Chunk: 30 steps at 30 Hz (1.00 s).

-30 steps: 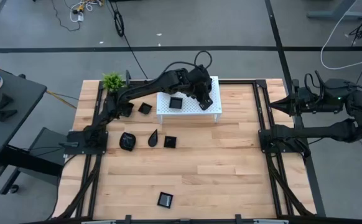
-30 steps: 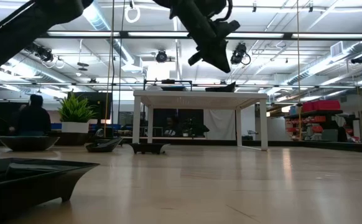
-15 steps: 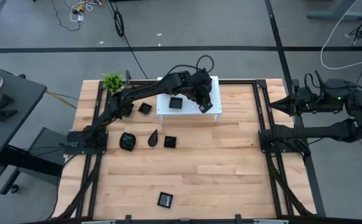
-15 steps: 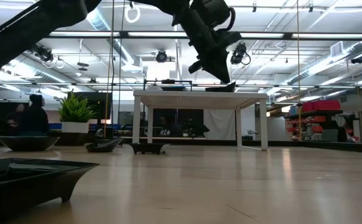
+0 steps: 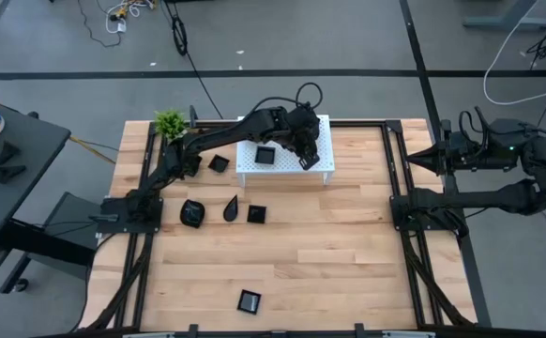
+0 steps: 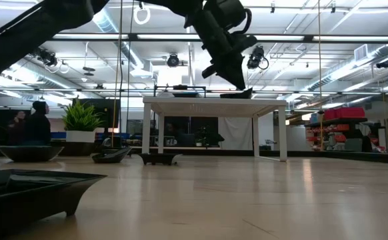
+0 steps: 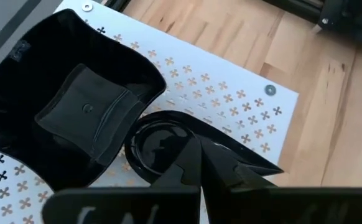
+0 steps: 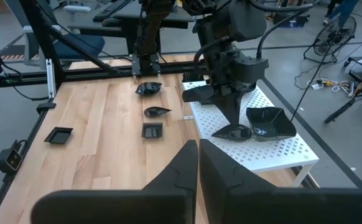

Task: Pick & Place Mini shaped plates
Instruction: Stack the drop-shaped plate on top of the drop-shaped plate on the shelf

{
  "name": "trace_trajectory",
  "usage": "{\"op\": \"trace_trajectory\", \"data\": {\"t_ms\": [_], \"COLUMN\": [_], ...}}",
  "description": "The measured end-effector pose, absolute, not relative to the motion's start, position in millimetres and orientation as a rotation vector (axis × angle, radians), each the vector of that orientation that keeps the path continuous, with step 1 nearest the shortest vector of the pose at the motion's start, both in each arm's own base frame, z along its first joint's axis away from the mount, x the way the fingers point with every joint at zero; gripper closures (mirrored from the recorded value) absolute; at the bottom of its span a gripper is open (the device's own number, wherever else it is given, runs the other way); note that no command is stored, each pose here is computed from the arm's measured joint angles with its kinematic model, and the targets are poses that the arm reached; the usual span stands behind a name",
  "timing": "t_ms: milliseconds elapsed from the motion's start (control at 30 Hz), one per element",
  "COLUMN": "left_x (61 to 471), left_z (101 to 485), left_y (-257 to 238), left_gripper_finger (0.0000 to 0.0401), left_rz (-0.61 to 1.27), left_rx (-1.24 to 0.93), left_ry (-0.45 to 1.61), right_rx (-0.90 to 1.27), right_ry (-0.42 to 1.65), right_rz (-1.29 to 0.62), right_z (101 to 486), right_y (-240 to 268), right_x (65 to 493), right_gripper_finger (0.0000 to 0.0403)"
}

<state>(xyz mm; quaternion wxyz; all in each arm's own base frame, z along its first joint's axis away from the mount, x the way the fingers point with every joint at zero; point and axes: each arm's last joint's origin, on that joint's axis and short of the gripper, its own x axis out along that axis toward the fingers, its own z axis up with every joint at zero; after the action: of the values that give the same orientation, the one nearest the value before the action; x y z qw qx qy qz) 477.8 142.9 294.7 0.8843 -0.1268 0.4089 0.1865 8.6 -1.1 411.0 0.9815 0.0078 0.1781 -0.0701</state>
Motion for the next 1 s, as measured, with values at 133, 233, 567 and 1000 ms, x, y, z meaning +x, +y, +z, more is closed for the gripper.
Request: {"op": "trace_trajectory", "data": {"t_ms": [133, 233, 567, 1000], "left_x": [477.4, 477.3, 477.1, 475.8], "left_z": [295.2, 293.7, 287.4, 286.4], "left_y": [146.1, 146.6, 144.6, 144.2], "left_gripper_finger": [0.0400, 0.0400, 0.0400, 0.0400], "left_rz": [0.393, 0.387, 0.382, 0.374], "left_rx": [-0.264, -0.269, -0.273, -0.281], "left_ry": [0.844, 0.847, 0.874, 0.891], "right_rx": [0.016, 0.016, 0.016, 0.016], "right_ry": [0.358, 0.358, 0.358, 0.358], "right_rz": [-0.141, -0.141, -0.141, -0.141], "right_z": [411.0, 411.0, 411.0, 411.0], "right_y": [-1.1, -1.1, -1.1, -1.1], "right_x": [8.6, 8.5, 8.6, 8.6], "right_gripper_finger": [0.0383, 0.0383, 0.0383, 0.0383]}}
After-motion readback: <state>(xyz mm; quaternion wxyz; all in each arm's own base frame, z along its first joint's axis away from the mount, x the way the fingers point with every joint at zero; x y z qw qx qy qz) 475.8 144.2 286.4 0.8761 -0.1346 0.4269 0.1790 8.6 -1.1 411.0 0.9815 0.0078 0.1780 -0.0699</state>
